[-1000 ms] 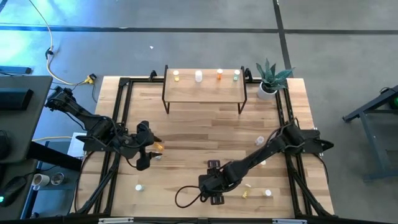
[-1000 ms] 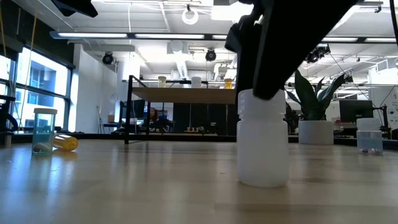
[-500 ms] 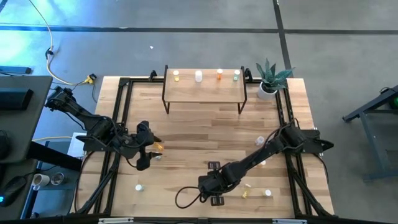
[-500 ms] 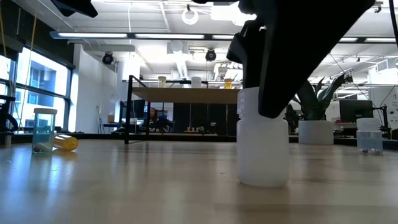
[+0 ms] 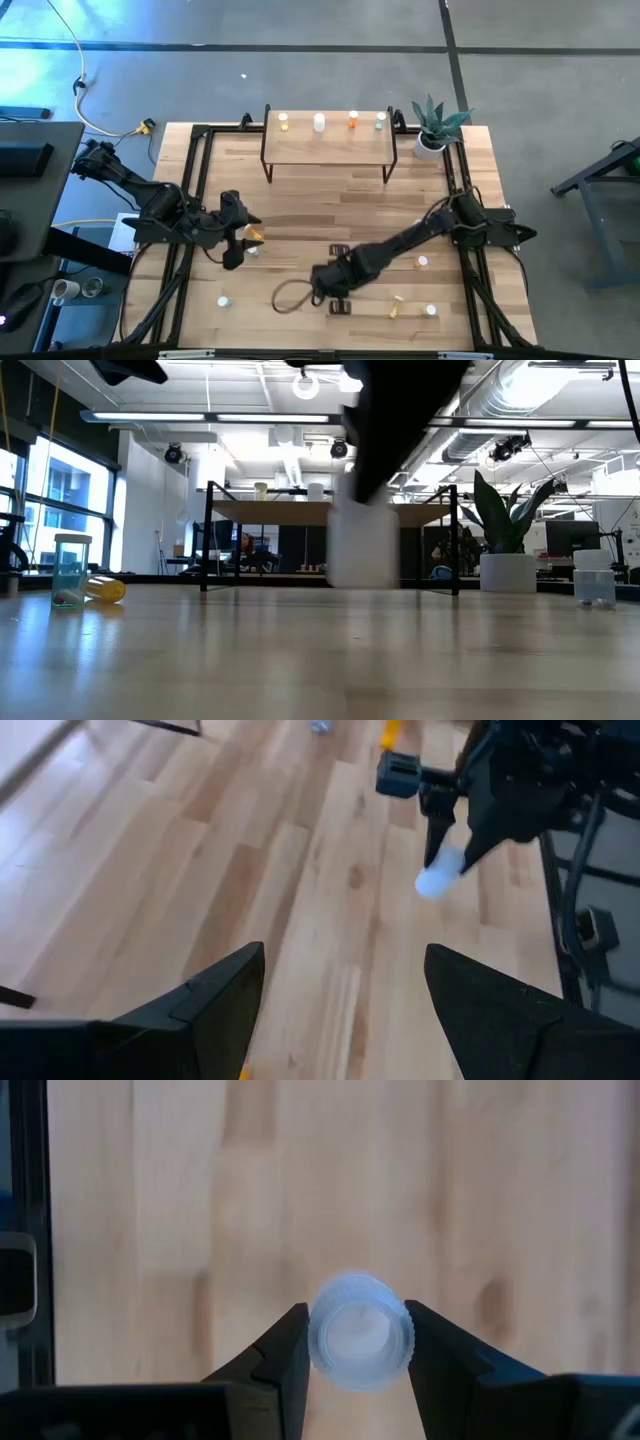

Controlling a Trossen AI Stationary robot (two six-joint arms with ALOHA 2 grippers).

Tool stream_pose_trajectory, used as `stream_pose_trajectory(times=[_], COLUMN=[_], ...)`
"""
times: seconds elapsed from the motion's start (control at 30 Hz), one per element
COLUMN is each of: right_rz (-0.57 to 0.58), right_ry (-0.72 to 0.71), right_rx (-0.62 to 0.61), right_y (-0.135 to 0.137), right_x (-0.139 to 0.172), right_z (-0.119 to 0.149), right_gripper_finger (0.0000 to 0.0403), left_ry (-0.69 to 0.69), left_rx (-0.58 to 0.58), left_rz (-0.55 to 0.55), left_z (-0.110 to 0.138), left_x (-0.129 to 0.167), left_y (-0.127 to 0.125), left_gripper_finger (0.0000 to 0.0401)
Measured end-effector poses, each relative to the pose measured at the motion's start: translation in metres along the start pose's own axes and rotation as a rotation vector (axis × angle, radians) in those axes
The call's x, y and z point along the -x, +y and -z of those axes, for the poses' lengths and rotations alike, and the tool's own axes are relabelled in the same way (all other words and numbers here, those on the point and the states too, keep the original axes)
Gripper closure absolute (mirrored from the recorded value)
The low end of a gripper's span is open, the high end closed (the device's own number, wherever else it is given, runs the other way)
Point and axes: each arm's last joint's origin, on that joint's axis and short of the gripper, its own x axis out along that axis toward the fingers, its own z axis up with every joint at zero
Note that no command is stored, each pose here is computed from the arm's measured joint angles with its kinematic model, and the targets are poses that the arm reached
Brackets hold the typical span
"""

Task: Pick and place medicine bottles onto shelf by color
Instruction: Put the bottom white medicine bottle on the shelf aligned with the other white medicine bottle

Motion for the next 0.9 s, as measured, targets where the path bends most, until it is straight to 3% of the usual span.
stream_pose_trajectory(times=[0.23, 0.53, 0.9], right_rz=[0.025, 0.084, 0.265], right_ry=[-0.118, -0.255, -0.46], right_rx=[-0.086, -0.23, -0.221], right_y=[-0.051, -0.132, -0.223], right_x=[0.04, 0.101, 0.182], right_z=[-0.028, -0.058, -0.08], right_gripper_finger=[0.0284, 0.0282, 0.0281], left_ry=[-0.059, -0.162, -0.202], left_rx=[0.024, 0.021, 0.021], left_rz=[-0.043, -0.179, -0.383], left_z=[-0.008, -0.017, -0.026], left_x=[0.009, 0.019, 0.016], left_y=[0.016, 0.039, 0.062], left_gripper_finger=[0.0135, 0.0135, 0.0135])
